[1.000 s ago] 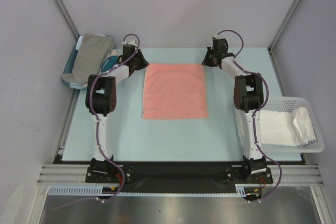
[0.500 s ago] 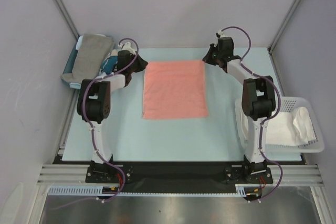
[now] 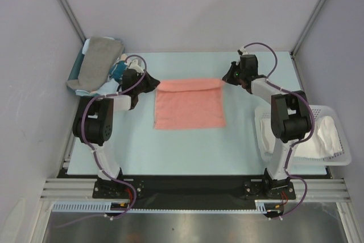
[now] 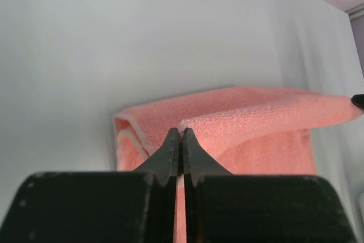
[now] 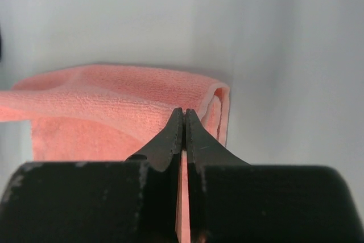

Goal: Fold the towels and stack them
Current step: Fold the towel, then neatly place the folded towel into the bin

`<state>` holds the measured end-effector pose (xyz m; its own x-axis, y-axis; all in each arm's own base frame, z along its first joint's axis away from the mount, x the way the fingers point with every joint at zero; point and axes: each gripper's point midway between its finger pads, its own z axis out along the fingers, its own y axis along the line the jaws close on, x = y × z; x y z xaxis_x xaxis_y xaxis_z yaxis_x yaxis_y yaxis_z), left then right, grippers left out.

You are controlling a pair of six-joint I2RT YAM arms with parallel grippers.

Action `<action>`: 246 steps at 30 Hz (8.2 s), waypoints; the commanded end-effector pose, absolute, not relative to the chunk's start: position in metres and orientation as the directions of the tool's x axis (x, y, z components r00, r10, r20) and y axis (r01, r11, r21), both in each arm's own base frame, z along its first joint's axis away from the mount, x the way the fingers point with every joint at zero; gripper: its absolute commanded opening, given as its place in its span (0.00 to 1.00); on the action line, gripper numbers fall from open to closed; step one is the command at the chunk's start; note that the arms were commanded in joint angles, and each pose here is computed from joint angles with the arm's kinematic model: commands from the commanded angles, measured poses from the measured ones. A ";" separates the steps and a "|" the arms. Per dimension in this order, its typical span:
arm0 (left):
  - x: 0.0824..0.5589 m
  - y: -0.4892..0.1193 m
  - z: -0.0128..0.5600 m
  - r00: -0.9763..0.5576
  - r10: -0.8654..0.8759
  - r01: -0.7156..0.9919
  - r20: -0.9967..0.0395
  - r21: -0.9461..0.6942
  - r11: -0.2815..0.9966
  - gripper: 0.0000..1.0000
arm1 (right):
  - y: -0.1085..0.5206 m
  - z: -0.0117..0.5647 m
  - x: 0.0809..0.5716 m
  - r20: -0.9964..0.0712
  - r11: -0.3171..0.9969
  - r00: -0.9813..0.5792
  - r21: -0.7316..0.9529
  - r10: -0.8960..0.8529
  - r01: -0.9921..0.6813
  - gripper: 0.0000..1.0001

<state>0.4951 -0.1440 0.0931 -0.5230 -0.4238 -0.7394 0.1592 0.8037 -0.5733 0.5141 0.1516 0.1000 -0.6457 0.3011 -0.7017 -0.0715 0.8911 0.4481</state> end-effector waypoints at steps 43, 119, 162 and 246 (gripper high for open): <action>0.375 -0.139 0.102 -0.562 -0.417 0.145 -0.714 -0.582 0.800 0.00 | 0.150 0.122 0.397 -0.729 0.900 -0.603 0.434 0.324 -0.041 0.00; 0.329 -0.166 0.077 -0.660 -0.309 0.124 -0.685 -0.505 0.854 0.20 | 0.158 0.070 0.372 -0.653 0.948 -0.731 0.317 0.201 -0.022 0.57; 0.269 -0.192 0.151 -0.712 -0.122 0.299 -0.692 -0.456 0.838 0.00 | 0.138 0.049 0.282 -0.524 0.995 -0.850 -0.049 0.047 0.086 0.00; 0.168 -0.204 0.209 -0.566 -0.026 0.654 -0.824 -0.468 0.594 0.00 | -0.128 0.227 0.227 -0.766 0.851 -0.611 -0.173 0.200 0.496 0.00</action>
<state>0.1679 -0.2016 0.2011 -0.6019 -0.0210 -0.7983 0.6249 0.6101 -0.4871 0.2163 -0.1138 0.2215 -0.6470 0.2135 -0.7319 0.4695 0.8680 -0.1618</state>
